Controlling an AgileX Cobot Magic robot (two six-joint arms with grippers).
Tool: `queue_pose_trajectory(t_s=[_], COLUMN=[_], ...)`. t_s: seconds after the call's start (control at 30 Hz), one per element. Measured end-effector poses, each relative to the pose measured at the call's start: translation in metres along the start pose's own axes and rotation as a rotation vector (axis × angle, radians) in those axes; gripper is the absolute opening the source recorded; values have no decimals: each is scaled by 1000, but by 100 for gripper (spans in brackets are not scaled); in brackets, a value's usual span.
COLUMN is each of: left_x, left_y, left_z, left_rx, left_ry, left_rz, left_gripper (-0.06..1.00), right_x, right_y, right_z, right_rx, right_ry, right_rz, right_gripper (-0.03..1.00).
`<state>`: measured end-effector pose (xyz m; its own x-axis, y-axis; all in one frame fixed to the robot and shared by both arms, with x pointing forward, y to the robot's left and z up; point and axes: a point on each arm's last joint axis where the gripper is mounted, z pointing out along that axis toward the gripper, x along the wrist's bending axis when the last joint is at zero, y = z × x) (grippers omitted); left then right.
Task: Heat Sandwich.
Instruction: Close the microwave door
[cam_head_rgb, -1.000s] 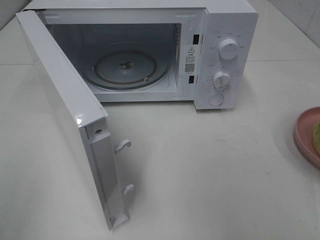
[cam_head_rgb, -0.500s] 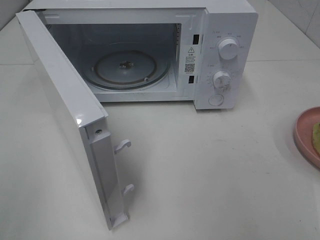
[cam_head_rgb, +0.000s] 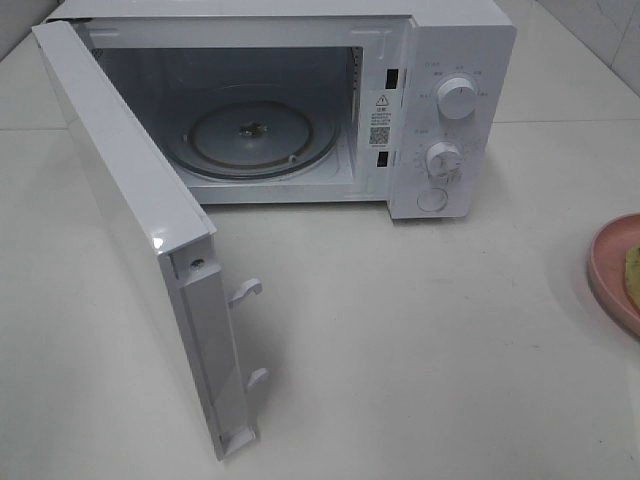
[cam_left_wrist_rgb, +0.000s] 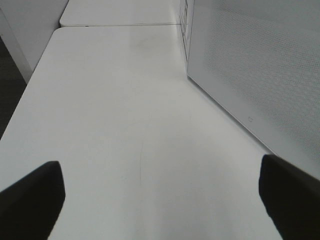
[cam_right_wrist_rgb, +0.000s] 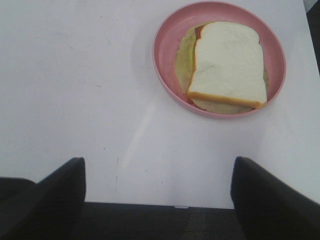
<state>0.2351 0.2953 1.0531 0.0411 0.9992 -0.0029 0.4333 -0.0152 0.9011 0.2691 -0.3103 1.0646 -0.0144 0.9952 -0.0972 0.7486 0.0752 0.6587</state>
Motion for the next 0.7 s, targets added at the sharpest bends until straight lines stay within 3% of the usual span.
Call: queue_pose_trajectory(t_s=[0.7], left_x=[0], left_y=[0], left_z=[0], left_rx=[0], left_ry=[0], left_rz=[0], left_gripper=[99], right_x=[3], right_y=[-39], right_z=[-14], right_rx=[-299], right_ry=[-37], right_rz=[109], right_gripper=[77])
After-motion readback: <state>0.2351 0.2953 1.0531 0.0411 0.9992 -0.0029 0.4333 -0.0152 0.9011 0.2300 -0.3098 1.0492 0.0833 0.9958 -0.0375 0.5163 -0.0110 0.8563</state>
